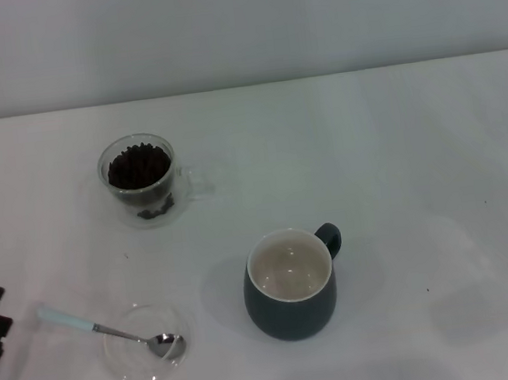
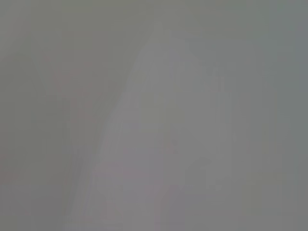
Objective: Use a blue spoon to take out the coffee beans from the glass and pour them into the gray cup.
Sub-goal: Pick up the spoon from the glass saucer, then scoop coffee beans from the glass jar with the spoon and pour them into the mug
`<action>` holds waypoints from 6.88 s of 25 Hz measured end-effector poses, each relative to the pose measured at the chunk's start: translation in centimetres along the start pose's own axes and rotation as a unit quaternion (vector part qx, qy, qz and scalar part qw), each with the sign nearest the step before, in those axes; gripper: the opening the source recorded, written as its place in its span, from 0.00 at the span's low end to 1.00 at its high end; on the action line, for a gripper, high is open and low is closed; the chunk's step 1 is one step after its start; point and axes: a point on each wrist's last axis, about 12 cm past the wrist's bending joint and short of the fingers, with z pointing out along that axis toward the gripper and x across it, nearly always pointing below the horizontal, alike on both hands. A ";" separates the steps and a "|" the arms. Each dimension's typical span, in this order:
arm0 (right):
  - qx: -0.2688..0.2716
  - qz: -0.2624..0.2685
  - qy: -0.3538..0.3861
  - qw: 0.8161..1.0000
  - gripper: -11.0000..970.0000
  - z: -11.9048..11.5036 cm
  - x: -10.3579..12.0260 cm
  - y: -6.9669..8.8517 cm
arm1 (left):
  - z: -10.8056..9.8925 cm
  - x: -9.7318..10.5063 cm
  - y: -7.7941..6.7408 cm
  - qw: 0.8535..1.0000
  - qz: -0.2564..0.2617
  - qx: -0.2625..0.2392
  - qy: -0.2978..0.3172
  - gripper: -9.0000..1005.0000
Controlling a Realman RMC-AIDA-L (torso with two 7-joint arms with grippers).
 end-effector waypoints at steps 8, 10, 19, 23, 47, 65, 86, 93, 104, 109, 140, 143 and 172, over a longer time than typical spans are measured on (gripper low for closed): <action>0.006 0.006 0.000 1.000 0.41 -0.8 0.0 0.4 | 1.9 0.7 0.0 0.998 0.014 -0.018 0.061 0.70; 0.007 0.006 0.000 1.000 0.41 -0.9 0.0 0.5 | 2.3 0.9 -0.1 0.997 0.019 -0.018 0.072 0.70; 0.020 0.010 0.001 1.000 0.41 -1.1 0.1 0.7 | 2.8 1.3 -0.5 0.994 0.056 -0.006 0.094 0.69; 0.020 0.012 0.001 1.000 0.41 -1.1 0.1 0.8 | 2.8 1.4 -0.5 0.993 0.063 -0.002 0.095 0.67; 0.024 0.004 0.001 1.000 0.41 -1.8 0.1 1.2 | 2.8 1.3 -0.8 0.993 0.059 0.008 0.104 0.27; 0.020 0.006 -0.001 1.000 0.41 -2.3 0.0 1.5 | 1.3 -1.8 -2.4 0.989 0.096 0.074 0.085 0.14; -0.057 0.061 -0.054 0.995 0.41 -3.0 -1.3 3.8 | 7.8 -13.1 -9.6 0.963 0.203 0.110 0.141 0.14; -0.076 0.063 -0.057 0.993 0.41 -2.7 -1.4 4.2 | 9.1 -15.0 -12.3 0.957 0.204 0.114 0.172 0.14; -0.110 0.088 -0.061 0.988 0.41 -2.3 -1.6 5.2 | 11.6 -16.2 -13.5 0.951 0.237 0.045 0.195 0.14; -0.125 0.095 -0.053 0.986 0.41 -2.4 -1.5 5.6 | 14.1 -15.7 -14.4 0.939 0.265 0.023 0.216 0.14; -0.138 0.114 -0.032 0.983 0.41 -2.1 -1.1 6.1 | 18.8 -14.5 -16.7 0.917 0.342 0.002 0.207 0.14; -0.138 0.114 -0.032 0.983 0.41 -2.1 -1.1 6.1 | 18.9 -14.2 -16.6 0.915 0.348 0.002 0.206 0.14; -0.147 0.118 -0.015 0.982 0.41 -1.8 -0.8 6.4 | 21.3 -9.4 -15.0 0.886 0.410 -0.009 0.216 0.14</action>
